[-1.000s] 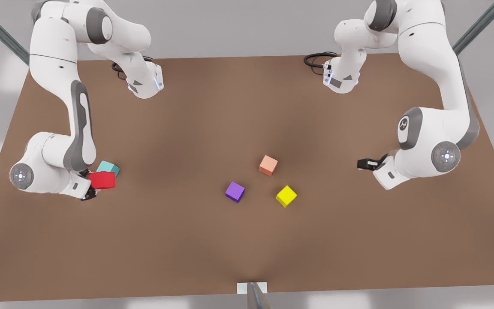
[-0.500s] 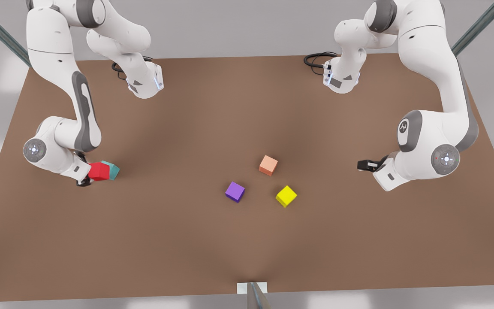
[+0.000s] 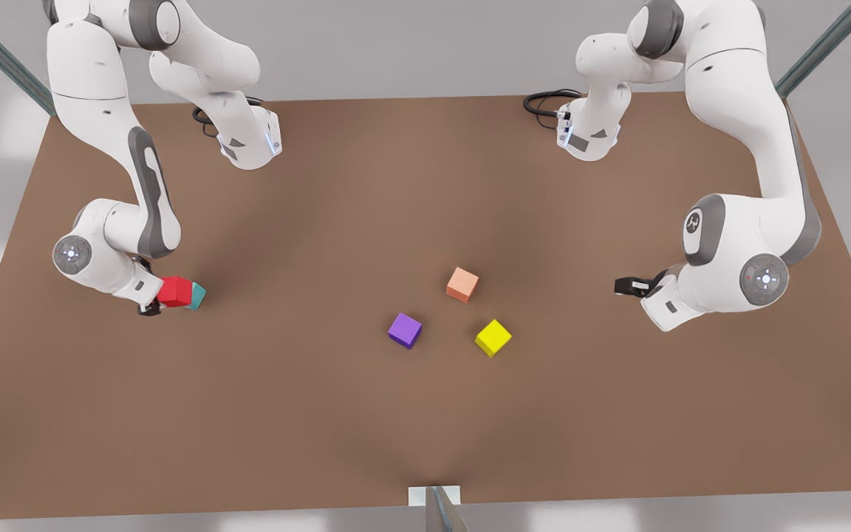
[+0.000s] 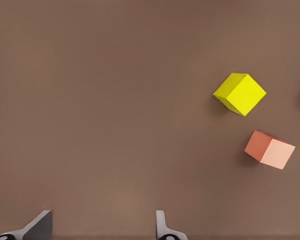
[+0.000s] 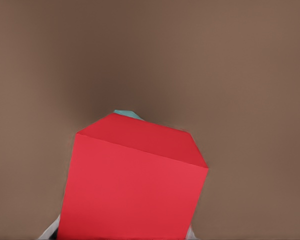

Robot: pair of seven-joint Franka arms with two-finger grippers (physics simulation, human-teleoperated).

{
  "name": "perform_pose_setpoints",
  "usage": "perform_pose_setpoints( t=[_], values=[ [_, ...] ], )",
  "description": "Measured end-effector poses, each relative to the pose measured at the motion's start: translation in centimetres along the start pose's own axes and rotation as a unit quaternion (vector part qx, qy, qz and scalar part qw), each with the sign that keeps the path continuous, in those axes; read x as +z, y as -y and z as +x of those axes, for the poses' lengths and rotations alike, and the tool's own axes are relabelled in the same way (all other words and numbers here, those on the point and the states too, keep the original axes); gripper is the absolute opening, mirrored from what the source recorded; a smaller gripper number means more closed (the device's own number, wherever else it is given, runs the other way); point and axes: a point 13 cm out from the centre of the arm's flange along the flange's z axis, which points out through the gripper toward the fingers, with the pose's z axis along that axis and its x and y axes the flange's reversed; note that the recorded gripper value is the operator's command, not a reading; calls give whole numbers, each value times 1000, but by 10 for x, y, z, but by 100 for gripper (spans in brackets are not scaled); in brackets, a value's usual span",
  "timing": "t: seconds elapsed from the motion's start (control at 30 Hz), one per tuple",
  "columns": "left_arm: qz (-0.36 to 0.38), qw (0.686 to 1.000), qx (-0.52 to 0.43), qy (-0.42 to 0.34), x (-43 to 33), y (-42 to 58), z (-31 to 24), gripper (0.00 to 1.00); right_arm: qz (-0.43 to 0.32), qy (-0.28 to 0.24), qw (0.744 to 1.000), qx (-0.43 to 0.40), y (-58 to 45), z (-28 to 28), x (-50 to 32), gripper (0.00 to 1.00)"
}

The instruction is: Pick up red wooden cube and pass to hand red wooden cube and place in blue wooden cube

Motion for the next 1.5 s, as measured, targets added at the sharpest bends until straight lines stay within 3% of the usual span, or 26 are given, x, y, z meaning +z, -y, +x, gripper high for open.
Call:
perform_pose_setpoints(
  t=[0.47,0.73,0.83,0.93,1.0,1.1,1.27,1.5],
  values=[
    [1,1000,1,-4,3,1,0,100,3,2,1000,-5,0,-2,-10,100],
    [0,1000,2,-3,3,3,0,100,24,3,1000,-3,13,5,-86,100],
    [0,1000,2,-3,3,3,0,100,38,-4,999,35,38,19,-143,100],
    [-7,1000,3,5,-10,2,4,100,10,1,992,127,74,26,-156,100],
    [-14,1000,6,10,-24,4,13,100,-5,18,980,196,124,2,-151,100],
    [-20,1000,4,5,-29,1,19,100,17,31,957,286,167,-32,-213,100],
    [-38,999,10,-4,-42,3,35,100,7,43,917,397,104,-103,-354,100],
    [-40,999,0,-19,-49,-9,53,100,-59,6,811,582,5,-104,-363,100]
  ],
)
